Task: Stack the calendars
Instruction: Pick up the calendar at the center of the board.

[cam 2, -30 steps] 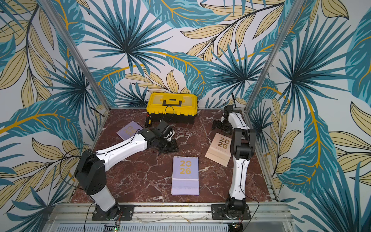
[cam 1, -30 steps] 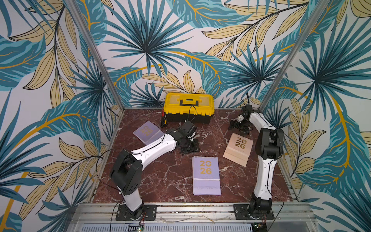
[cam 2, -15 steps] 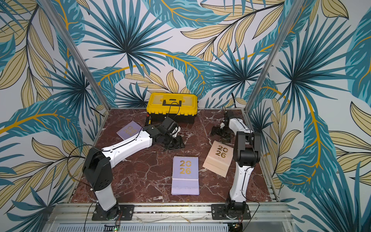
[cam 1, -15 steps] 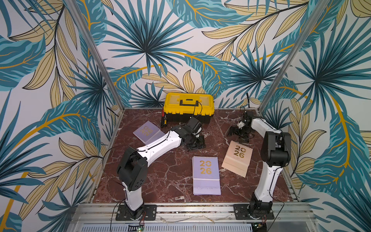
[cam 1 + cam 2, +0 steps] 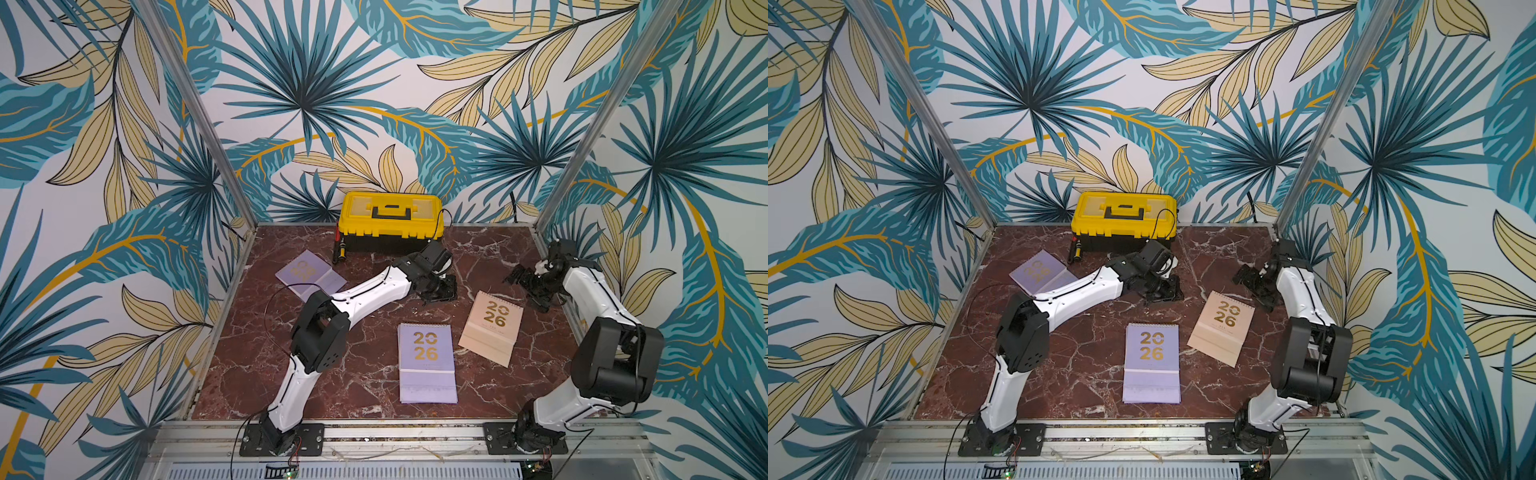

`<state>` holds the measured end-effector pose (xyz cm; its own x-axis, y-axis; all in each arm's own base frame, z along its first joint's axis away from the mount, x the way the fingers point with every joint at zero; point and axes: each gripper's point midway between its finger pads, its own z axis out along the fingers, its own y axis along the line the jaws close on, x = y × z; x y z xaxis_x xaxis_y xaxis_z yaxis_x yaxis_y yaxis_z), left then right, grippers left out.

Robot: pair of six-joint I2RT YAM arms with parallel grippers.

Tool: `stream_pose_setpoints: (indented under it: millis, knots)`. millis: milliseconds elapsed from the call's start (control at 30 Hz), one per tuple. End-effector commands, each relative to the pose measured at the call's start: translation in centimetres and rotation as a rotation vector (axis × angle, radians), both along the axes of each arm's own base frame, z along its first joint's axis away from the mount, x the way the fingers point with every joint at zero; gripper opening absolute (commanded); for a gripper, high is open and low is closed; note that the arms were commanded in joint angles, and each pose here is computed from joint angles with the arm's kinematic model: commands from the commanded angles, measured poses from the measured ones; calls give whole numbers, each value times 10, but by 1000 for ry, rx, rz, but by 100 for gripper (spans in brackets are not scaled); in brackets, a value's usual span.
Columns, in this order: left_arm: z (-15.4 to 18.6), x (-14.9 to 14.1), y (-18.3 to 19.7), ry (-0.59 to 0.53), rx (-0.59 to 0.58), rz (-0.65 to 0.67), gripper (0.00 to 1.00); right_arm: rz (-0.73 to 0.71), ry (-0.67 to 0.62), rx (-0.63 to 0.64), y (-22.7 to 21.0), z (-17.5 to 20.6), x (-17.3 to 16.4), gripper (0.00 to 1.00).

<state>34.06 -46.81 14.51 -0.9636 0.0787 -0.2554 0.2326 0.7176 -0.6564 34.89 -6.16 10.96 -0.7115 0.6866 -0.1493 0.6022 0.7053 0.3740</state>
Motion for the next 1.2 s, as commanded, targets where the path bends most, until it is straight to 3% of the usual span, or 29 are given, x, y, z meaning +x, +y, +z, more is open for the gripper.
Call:
stream_pose_setpoints:
  millis: [0, 400, 500, 600, 733, 1167]
  knots:
    - [6, 5, -23, -25, -45, -20, 2, -55, -20, 37, 2, -3, -9, 99]
    - [-49, 19, -52, 30, -20, -7, 0, -166, -35, 127, -14, -35, -38, 99]
    - [-55, 26, -56, 11, -4, 12, 0, -164, -28, 151, -12, -43, -42, 99]
    - [-62, 36, -49, -78, 96, 54, 0, -163, -20, 164, -11, -48, -46, 99]
    - [-73, 38, -48, -72, 127, 57, 0, -165, -20, 177, -9, -54, -49, 99]
    - [-91, 32, -62, -10, 97, 32, 0, -172, 9, 249, 0, -78, -59, 99]
